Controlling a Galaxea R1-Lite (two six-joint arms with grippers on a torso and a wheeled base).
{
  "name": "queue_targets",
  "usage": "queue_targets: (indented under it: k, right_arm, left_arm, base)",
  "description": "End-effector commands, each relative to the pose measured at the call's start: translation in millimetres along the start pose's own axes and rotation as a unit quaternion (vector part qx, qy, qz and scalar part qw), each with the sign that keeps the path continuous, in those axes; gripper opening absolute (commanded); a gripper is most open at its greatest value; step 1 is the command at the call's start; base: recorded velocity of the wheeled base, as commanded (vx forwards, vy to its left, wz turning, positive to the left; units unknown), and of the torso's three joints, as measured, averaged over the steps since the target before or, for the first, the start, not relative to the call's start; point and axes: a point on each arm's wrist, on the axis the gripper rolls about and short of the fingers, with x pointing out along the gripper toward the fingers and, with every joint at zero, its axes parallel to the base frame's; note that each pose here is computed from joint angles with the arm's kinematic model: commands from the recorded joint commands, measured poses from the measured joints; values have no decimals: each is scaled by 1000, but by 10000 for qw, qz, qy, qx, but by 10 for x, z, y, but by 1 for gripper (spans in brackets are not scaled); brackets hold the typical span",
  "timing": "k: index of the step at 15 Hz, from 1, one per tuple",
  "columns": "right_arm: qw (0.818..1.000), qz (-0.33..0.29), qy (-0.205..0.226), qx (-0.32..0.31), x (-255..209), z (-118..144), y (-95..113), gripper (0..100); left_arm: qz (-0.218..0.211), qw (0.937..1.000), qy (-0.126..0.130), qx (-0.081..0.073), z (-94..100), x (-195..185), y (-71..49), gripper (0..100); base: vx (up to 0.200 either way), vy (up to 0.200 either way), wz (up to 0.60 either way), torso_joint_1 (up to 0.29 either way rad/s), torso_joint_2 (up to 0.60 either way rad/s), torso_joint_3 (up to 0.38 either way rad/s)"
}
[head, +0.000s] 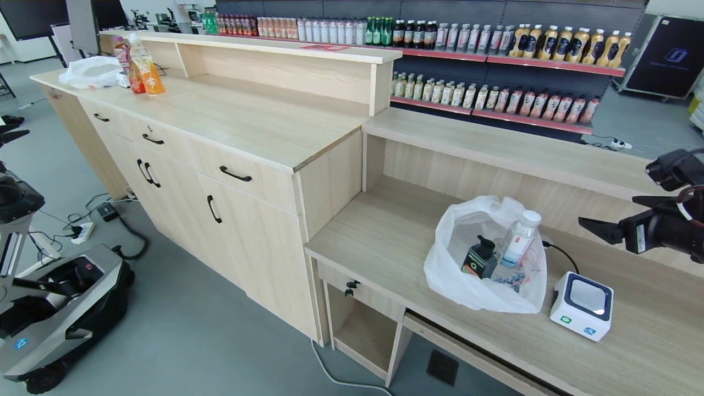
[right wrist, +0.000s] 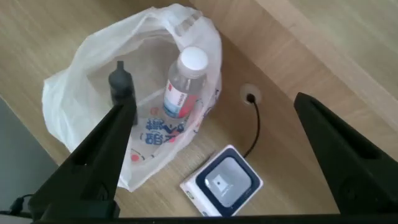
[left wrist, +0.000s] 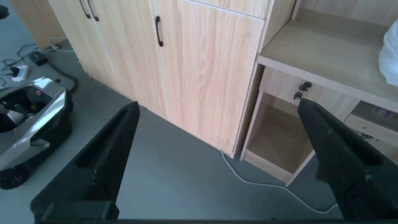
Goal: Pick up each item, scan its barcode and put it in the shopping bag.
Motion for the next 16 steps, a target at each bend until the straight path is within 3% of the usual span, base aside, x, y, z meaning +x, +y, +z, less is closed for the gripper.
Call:
queue_targets:
  k: [1,5,10,11,13,16]
  right_arm:
    - [9985,-480,-258,-33,-283,138,-105,100]
    - [9866,-1500,-149,623,-419,241,-124,100]
    - [9656,-2123,129,1494,-517,206,73,100]
    - [9582,-2116,46,1926,-653,94,180,100]
    - [9529,-2130,-34,2158,-891,-106,343,100]
    - [9555,-2014,-54,2155,-1301,-454,659,100]
  left_arm:
    - [1,10000,1,0,-1,0,0,100]
    - [1,10000,1,0,-1,0,0,100]
    - [1,10000,1,0,-1,0,0,100]
    - [1,10000,1,0,-1,0,0,100]
    - [1,10000,1,0,2,-1,0,100]
    - [1,10000,1,0,-1,0,0,100]
  base:
    - [0,0,-600,-7,-2,12]
    - [0,0,-600,6,1,6]
    - [0,0,-480,1,1,3]
    - [0,0,0,0,0,0]
    - [0,0,0,0,0,0]
    - [0,0,0,0,0,0]
